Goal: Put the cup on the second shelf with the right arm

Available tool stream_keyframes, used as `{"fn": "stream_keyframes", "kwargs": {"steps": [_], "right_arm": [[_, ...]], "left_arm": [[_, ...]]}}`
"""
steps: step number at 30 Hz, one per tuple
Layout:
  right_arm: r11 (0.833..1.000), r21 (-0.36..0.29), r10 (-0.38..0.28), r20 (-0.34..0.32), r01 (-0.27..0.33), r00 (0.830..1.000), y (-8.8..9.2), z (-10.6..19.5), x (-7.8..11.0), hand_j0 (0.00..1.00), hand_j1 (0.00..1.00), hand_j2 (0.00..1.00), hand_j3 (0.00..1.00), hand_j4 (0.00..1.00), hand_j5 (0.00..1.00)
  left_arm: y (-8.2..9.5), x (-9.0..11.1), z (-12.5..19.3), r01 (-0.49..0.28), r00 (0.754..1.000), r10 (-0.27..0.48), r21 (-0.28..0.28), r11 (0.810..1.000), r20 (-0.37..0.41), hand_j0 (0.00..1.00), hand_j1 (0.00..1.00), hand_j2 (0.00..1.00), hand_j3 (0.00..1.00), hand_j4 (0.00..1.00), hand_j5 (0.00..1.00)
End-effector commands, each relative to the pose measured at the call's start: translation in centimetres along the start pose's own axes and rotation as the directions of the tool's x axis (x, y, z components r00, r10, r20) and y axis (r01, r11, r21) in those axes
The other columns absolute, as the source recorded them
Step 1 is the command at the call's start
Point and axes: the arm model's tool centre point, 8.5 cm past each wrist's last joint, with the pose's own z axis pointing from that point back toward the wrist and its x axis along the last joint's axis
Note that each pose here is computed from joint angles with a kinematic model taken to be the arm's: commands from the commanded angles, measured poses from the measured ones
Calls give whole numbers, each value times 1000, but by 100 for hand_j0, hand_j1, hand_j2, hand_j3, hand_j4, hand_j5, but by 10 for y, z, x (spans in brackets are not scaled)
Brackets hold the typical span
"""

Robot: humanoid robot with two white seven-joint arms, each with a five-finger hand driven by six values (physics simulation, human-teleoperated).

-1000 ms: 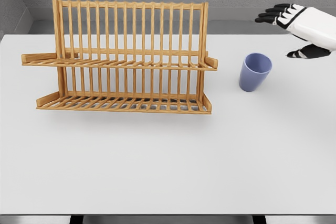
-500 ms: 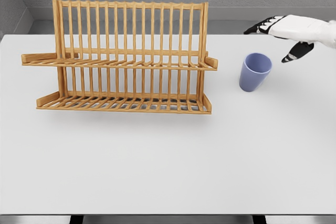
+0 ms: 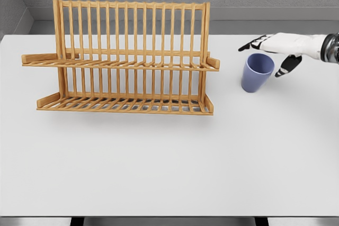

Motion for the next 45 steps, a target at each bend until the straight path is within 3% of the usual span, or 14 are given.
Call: {"fn": "stream_keyframes", "kwargs": {"steps": [1, 9, 19, 22, 27, 36, 45], "right_arm": [[1000, 8, -8, 10, 8, 1000, 3, -6, 3, 100, 100, 100, 100, 100, 100], [999, 34, -28, -6, 28, 1000, 12, -9, -3, 100, 100, 100, 100, 100, 100], [999, 42, -19, 9, 18, 1000, 8, -20, 2, 100, 100, 100, 100, 100, 100], [999, 42, -18, 10, 17, 1000, 8, -20, 2, 74, 74, 74, 74, 74, 74], [999, 44, -15, 12, 15, 1000, 9, -19, 2, 66, 66, 66, 66, 66, 66], [1000, 31, -4, 13, 4, 1000, 1, -18, 4, 65, 65, 65, 65, 65, 65], [1000, 0, 26, 13, -26, 1000, -18, -10, 4, 64, 64, 64, 64, 64, 64]], "left_arm": [[0, 0, 0, 0, 1000, 0, 0, 1000, 1, 100, 100, 100, 100, 100, 100], [0, 0, 0, 0, 1000, 0, 0, 1000, 0, 100, 100, 100, 100, 100, 100], [0, 0, 0, 0, 1000, 0, 0, 1000, 0, 100, 100, 100, 100, 100, 100], [0, 0, 0, 0, 1000, 0, 0, 1000, 0, 100, 100, 100, 100, 100, 100], [0, 0, 0, 0, 1000, 0, 0, 1000, 0, 100, 100, 100, 100, 100, 100], [0, 0, 0, 0, 1000, 0, 0, 1000, 1, 100, 100, 100, 100, 100, 100], [0, 0, 0, 0, 1000, 0, 0, 1000, 0, 100, 100, 100, 100, 100, 100]]}}
